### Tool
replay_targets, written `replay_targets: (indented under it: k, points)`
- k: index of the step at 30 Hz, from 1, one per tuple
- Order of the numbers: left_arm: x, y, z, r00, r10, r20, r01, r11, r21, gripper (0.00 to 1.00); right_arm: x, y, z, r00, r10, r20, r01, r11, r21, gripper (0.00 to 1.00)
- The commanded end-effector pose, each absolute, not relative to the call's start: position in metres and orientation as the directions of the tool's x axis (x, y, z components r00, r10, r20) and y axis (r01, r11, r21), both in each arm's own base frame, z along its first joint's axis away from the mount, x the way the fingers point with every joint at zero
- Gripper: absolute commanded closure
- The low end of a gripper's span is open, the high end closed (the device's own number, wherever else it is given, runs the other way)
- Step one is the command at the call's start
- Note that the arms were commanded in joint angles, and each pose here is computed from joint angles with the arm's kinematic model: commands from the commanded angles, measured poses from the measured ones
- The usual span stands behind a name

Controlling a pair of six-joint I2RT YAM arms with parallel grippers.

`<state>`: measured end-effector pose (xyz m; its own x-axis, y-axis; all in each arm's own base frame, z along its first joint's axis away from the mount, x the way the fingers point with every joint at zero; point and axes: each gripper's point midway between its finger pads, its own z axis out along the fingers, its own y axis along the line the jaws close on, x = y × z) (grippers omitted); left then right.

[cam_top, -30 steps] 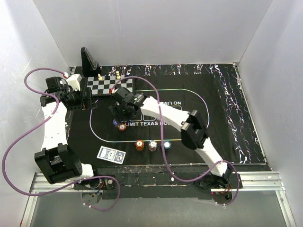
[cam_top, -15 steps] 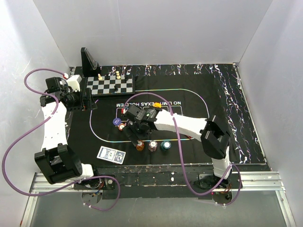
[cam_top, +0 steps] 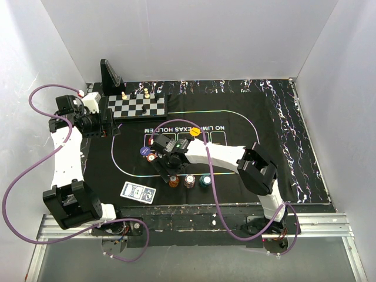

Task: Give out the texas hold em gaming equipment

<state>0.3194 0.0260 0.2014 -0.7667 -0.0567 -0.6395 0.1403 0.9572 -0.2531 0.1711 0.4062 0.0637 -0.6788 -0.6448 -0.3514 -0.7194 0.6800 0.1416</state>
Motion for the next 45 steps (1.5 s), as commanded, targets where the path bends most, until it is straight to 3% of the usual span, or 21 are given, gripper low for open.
replay_targets:
  k: [1, 4, 7, 24, 31, 36, 40, 45]
  points:
    - [0.321, 0.026, 0.225, -0.721, -0.051, -0.691, 0.157, 0.959, -0.235, 0.02, 0.171, 0.413, 0.060, -0.685, -0.635, -0.358, -0.715, 0.681, 0.159, 0.25]
    - [0.321, 0.026, 0.224, -0.725, -0.050, -0.687, 0.157, 0.959, -0.236, 0.02, 0.171, 0.413, 0.059, -0.687, -0.633, -0.358, -0.713, 0.683, 0.160, 0.33]
    - [0.321, 0.027, 0.224, -0.725, -0.054, -0.686, 0.151, 0.960, -0.235, 0.02, 0.171, 0.413, 0.058, -0.689, -0.631, -0.356, -0.711, 0.685, 0.161, 0.36]
    - [0.323, 0.030, 0.229, -0.713, -0.039, -0.700, 0.155, 0.965, -0.212, 0.02, 0.163, 0.407, 0.050, -0.700, -0.639, -0.318, -0.705, 0.688, 0.171, 0.27]
    - [0.323, 0.030, 0.229, -0.714, -0.041, -0.699, 0.150, 0.966, -0.210, 0.02, 0.162, 0.405, 0.047, -0.705, -0.639, -0.308, -0.701, 0.692, 0.170, 0.34]
    - [0.323, 0.031, 0.230, -0.713, -0.041, -0.699, 0.148, 0.967, -0.208, 0.02, 0.162, 0.404, 0.050, -0.706, -0.633, -0.319, -0.699, 0.694, 0.169, 0.46]
    - [0.324, 0.031, 0.229, -0.714, -0.037, -0.700, 0.152, 0.967, -0.207, 0.02, 0.169, 0.405, 0.063, -0.697, -0.624, -0.354, -0.701, 0.697, 0.151, 0.58]
    - [0.324, 0.031, 0.229, -0.717, -0.037, -0.696, 0.152, 0.966, -0.208, 0.02, 0.185, 0.408, 0.096, -0.675, -0.604, -0.423, -0.704, 0.700, 0.124, 0.62]
